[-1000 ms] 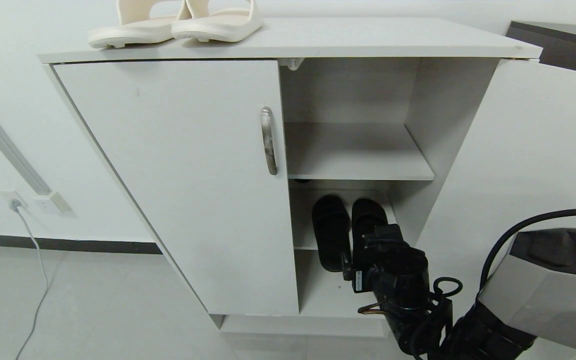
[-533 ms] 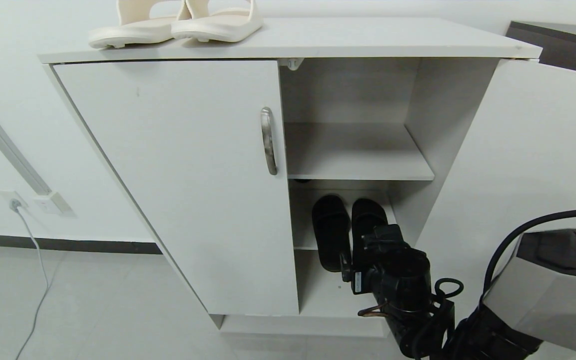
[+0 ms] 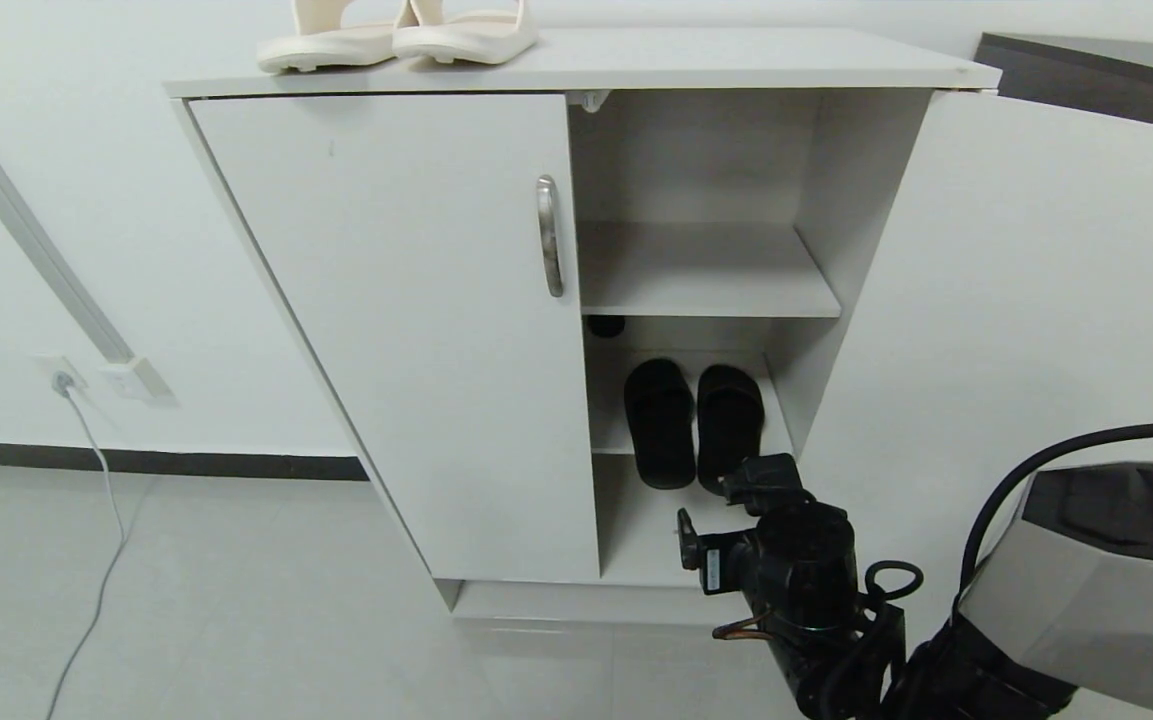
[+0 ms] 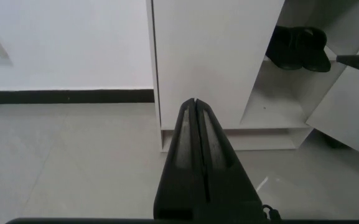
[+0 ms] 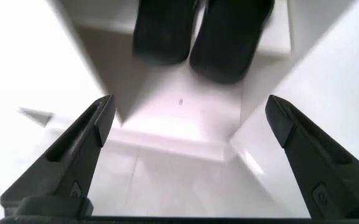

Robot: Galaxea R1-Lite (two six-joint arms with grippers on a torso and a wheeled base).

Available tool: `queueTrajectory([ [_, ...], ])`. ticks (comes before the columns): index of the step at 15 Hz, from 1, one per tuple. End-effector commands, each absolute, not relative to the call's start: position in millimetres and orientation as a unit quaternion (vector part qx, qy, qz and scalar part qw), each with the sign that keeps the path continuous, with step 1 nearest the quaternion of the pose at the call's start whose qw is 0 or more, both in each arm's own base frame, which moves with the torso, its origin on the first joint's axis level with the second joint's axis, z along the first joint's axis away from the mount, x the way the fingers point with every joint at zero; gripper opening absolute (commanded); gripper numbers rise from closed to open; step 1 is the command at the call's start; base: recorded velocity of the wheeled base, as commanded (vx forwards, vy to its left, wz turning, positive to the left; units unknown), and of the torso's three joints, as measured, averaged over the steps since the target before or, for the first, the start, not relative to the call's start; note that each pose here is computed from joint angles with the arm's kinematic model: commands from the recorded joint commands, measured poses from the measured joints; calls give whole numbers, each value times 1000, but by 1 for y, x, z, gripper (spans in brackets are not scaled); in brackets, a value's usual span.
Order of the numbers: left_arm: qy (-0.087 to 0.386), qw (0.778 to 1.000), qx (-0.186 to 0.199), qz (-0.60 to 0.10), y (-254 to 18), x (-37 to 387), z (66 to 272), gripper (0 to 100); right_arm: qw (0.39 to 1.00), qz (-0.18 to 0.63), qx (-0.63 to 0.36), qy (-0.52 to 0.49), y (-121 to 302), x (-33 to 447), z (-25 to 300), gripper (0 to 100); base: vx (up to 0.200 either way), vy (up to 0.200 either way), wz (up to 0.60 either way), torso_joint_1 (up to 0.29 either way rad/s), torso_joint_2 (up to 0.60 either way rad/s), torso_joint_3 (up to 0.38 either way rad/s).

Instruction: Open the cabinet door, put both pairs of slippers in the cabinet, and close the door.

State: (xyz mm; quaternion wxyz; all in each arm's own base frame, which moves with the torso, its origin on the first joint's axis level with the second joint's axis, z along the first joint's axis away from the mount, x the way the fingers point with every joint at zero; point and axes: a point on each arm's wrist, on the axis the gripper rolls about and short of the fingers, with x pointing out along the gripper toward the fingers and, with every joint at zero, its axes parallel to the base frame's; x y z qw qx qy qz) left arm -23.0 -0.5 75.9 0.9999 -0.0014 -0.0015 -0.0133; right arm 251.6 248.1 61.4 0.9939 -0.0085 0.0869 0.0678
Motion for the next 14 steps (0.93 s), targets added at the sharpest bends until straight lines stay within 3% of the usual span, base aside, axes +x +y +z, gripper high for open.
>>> queueTrajectory([
  [1,-1,1000,-2,-14,-1,-23,76,0,994,67,-11,89,249,252,58,100,0,0,0,0,0,0],
  [14,-1,1000,-2,-14,-1,-23,76,0,994,68,-9,88,249,252,54,100,0,0,0,0,0,0],
])
